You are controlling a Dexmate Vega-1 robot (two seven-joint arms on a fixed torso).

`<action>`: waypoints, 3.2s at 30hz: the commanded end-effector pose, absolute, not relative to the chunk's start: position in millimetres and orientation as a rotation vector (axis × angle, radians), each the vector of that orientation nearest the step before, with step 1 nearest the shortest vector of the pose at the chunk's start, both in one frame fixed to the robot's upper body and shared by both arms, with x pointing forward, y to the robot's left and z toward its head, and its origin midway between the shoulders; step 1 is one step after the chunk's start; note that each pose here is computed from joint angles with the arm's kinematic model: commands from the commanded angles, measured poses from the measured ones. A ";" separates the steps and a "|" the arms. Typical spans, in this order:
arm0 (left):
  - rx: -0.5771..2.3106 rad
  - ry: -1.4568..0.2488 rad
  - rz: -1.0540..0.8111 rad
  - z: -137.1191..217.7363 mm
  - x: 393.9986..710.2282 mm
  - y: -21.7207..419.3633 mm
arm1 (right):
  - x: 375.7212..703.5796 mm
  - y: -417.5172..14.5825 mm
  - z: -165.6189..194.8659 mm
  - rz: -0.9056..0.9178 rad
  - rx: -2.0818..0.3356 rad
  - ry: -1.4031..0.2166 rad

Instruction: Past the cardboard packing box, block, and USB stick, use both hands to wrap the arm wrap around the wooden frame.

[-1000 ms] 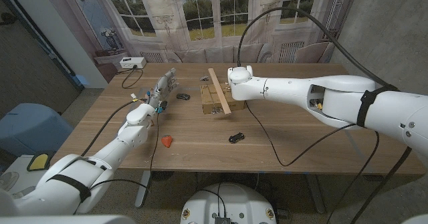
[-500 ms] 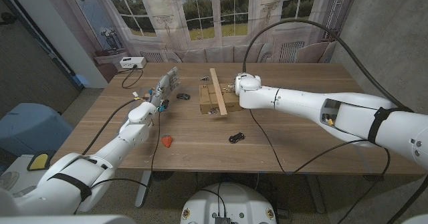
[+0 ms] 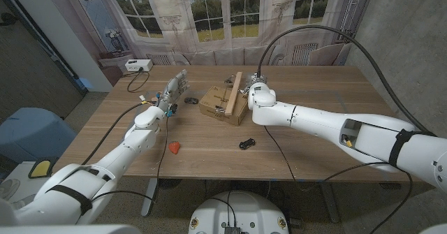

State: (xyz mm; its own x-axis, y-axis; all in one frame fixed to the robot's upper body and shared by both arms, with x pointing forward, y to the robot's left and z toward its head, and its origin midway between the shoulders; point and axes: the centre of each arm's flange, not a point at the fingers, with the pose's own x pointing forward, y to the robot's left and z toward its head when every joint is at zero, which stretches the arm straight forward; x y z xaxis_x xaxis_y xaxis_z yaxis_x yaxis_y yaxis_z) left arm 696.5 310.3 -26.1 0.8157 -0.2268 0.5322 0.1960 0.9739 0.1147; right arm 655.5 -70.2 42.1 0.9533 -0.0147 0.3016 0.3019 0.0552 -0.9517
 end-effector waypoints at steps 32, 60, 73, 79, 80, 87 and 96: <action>0.047 -0.607 -0.222 -37.8 667.0 311.5 | 585.3 -76.8 80.2 -0.452 -1.346 -0.744; 0.038 -0.620 -0.221 -44.4 657.1 326.7 | 555.5 -60.0 105.6 -0.588 -1.358 -0.956; 0.052 -0.629 -0.233 -36.8 652.3 328.4 | 547.3 -54.3 126.3 -0.611 -1.459 -1.064; 0.065 -0.639 -0.235 -31.8 646.3 327.7 | 542.1 -49.5 131.8 -0.572 -1.503 -1.110; 0.067 -0.641 -0.234 -31.3 645.0 327.6 | 541.5 -48.6 132.7 -0.562 -1.511 -1.118; 0.081 -0.647 -0.223 -28.5 634.7 326.9 | 537.1 -43.5 143.1 -0.472 -1.600 -1.130; 0.100 -0.653 -0.219 -27.8 621.7 322.0 | 530.4 -31.6 151.8 -0.389 -1.727 -1.093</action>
State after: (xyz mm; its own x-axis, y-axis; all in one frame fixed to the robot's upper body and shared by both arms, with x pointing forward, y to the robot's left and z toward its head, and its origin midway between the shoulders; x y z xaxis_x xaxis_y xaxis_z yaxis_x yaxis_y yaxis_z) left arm 636.1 326.5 -30.4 0.7760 -0.2307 0.5871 0.1825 0.9730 0.1411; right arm 537.9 -43.2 142.7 0.4812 0.4049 0.7775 0.8433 0.0284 -0.5367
